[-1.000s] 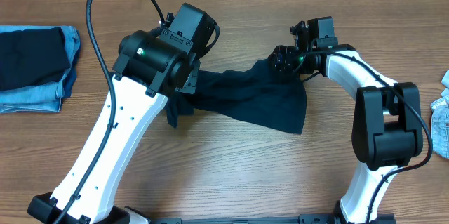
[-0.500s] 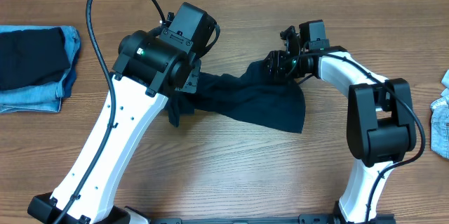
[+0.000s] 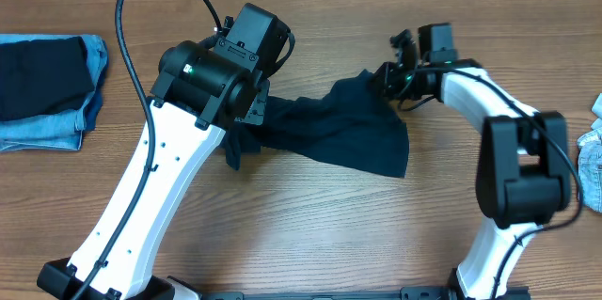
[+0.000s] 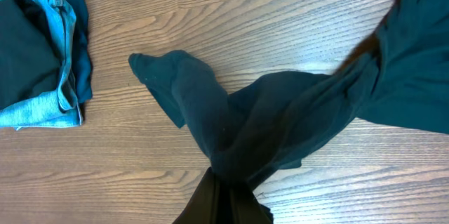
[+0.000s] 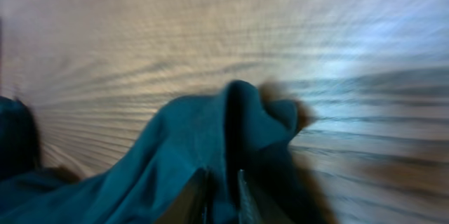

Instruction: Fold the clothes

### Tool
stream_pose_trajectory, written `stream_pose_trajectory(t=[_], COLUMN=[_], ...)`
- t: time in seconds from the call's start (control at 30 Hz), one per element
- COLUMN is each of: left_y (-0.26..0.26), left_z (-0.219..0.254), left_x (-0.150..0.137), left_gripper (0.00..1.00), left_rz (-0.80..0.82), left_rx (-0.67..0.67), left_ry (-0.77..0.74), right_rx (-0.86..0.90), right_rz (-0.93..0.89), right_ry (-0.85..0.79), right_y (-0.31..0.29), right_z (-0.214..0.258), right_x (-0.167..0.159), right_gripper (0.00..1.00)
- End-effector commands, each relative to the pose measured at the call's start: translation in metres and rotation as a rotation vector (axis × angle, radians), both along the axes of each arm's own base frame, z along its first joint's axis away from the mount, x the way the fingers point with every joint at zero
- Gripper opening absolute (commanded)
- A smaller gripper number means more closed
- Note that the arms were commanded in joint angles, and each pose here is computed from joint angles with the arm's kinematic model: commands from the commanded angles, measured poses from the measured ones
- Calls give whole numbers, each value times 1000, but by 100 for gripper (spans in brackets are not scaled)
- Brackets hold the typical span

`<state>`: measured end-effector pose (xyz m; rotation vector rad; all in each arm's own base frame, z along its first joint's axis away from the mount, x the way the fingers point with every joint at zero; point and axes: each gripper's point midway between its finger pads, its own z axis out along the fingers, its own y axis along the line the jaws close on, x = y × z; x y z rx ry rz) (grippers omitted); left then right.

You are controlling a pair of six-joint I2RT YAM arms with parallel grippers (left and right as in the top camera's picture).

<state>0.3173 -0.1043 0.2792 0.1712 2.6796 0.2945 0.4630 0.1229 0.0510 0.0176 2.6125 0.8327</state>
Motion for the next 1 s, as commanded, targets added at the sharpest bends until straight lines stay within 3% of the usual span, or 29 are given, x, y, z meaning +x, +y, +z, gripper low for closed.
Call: stream_pose_trajectory(t=[0.0, 0.07, 0.33, 0.5, 0.6, 0.7, 0.97], left_y=[1, 1, 3, 2, 2, 1, 0], left_z=[7, 7, 8, 8, 8, 7, 7], left_x=[-2, -2, -1, 0, 0, -1, -1], left_gripper=[5, 5, 5, 5, 5, 5, 5], left_rz=[0, -1, 1, 1, 1, -1, -4], left_rx=[-20, -19, -10, -12, -13, -18, -25], left_ry=[-19, -20, -28, -31, -31, -26, -23], right_rx=[6, 7, 18, -34, -74, -80, -83], right_rz=[-30, -48, -162, -106, -74, -39, -28], right_ry=[-125, -138, -145, -116, -104, -90, -53], right_y=[-13, -20, -55, -35, -16, 2, 7], right_z=[62, 75, 102, 77, 55, 32, -4], right_x=[5, 3, 1, -1, 4, 7, 12], right_gripper=[9, 4, 4, 36, 49, 54, 55])
